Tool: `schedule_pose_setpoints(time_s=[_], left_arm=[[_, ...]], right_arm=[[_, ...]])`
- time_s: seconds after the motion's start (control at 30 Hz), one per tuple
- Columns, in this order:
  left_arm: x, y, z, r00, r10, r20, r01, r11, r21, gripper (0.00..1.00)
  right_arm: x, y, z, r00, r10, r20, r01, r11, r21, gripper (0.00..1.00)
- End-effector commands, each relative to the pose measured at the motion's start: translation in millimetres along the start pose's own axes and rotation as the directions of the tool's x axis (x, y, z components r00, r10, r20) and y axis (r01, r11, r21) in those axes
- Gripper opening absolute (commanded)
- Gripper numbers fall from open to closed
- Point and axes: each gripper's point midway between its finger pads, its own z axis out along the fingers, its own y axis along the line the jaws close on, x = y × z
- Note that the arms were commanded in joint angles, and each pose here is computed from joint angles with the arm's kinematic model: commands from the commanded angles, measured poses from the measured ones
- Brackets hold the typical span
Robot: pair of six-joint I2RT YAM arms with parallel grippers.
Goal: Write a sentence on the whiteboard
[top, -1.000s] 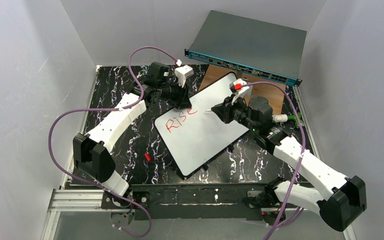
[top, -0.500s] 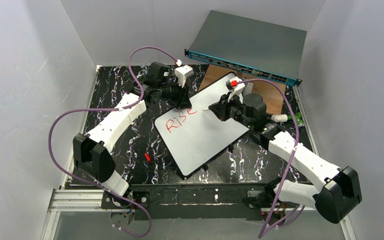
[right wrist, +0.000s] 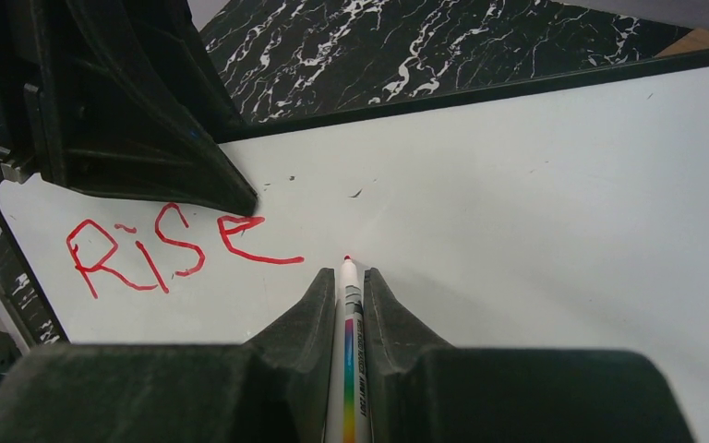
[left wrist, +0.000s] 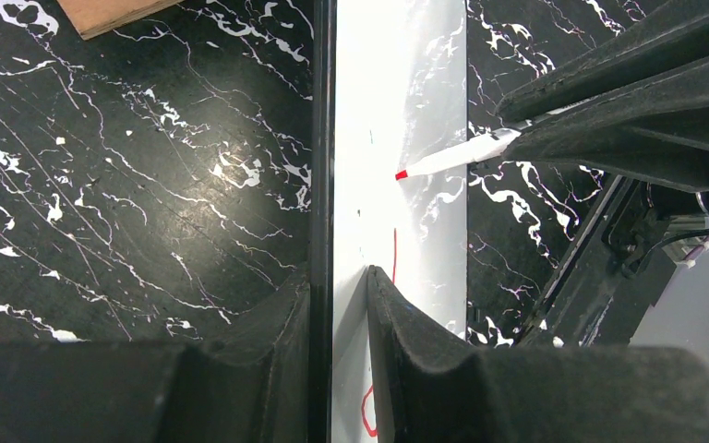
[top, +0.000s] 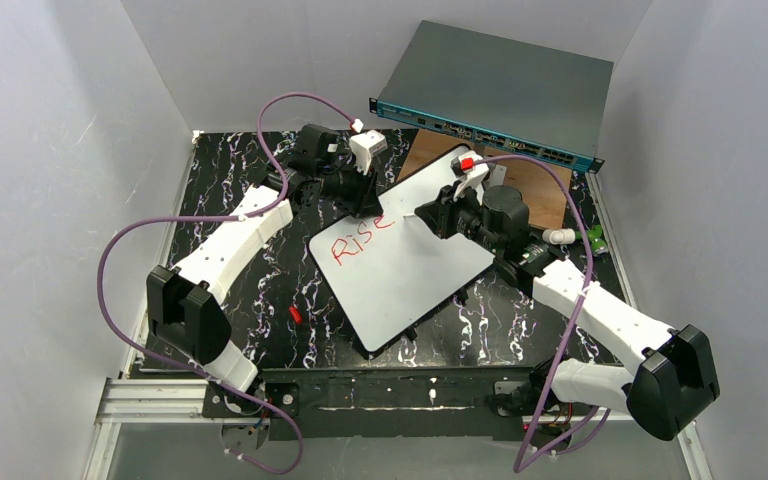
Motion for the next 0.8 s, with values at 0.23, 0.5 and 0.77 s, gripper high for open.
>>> schedule_pose_setpoints(time_s=[0.23,0.5,0.77], left_arm=[[4.3,-14.3,-3.0,0.999,0.034,-0.026,-0.033,0.999,0.041,0.0],[2.4,-14.4,-1.1,0.999,0.027,-0.022,-0.026,0.999,0.046,0.0],[1.1,-14.6,0.2,1.0,0.025,-0.018,-0.024,0.998,0.05,0.0]], right_arm=[[-13.1,2.0,-2.7,0.999,0.005,0.039,-0.004,1.0,-0.006,0.01],[-35.3,16.9,-14.9,0.997,0.003,0.082,0.002,0.998,-0.059,0.01],[-69.6,12.4,-22.1,0.986,-0.048,0.16,0.049,0.999,0.001,0.01]])
